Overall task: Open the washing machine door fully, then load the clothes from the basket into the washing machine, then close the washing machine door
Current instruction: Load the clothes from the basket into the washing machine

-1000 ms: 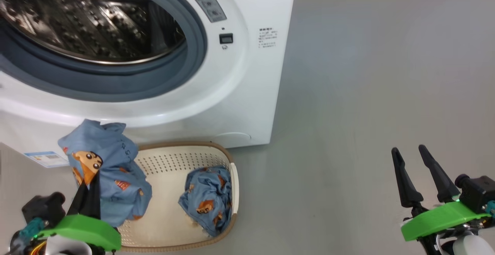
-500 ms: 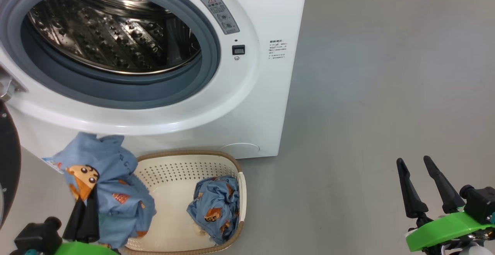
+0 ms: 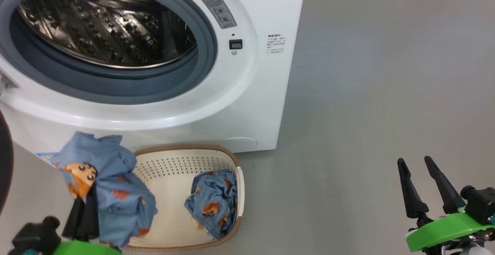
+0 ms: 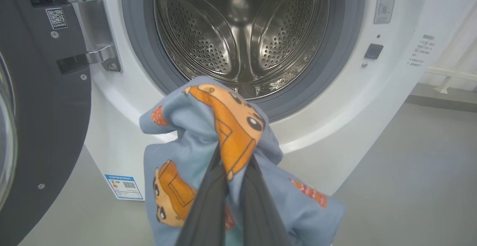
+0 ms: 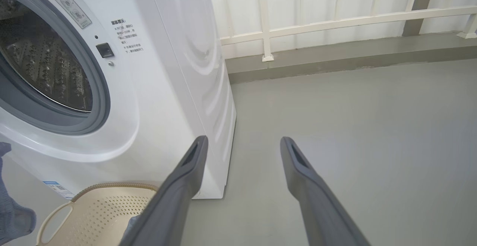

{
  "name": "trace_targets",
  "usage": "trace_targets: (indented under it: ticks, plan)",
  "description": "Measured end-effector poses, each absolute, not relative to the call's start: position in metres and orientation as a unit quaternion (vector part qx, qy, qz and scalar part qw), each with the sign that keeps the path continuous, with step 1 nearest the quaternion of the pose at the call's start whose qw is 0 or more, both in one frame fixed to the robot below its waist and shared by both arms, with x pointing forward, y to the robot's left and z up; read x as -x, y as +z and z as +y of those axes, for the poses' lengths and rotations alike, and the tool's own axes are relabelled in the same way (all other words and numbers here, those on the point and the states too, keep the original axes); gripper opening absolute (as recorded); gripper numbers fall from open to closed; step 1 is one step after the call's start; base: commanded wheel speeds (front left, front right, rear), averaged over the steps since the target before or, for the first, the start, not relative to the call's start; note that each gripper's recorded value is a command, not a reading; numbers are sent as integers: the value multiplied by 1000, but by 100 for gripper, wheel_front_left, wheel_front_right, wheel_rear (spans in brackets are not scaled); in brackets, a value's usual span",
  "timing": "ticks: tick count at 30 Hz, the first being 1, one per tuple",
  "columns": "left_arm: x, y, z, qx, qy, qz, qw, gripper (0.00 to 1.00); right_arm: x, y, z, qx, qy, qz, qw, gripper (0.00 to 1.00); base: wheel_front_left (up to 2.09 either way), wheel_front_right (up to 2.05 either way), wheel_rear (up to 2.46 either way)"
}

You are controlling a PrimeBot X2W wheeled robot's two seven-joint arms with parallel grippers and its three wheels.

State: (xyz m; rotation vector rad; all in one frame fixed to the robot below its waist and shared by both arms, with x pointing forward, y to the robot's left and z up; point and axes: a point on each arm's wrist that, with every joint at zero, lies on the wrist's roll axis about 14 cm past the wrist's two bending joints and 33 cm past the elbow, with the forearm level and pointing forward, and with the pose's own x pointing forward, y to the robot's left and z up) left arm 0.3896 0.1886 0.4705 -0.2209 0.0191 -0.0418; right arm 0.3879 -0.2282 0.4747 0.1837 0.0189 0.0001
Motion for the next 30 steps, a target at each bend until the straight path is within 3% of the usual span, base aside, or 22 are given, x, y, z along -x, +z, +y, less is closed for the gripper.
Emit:
trace_targets:
  ticks: [10,21,30]
  plan:
    - [-448,495,183,104,-38,-36,993,0,-403,461,-227,-102,-9,23,994,100,0,0,0]
    - [-543,531,179,70,-62,-99,991,0,-427,448,-230,-111,-24,30,993,100,0,0,0]
    - [-616,505,164,61,-76,-61,993,0,-433,431,-238,-111,-43,47,992,100,0,0,0]
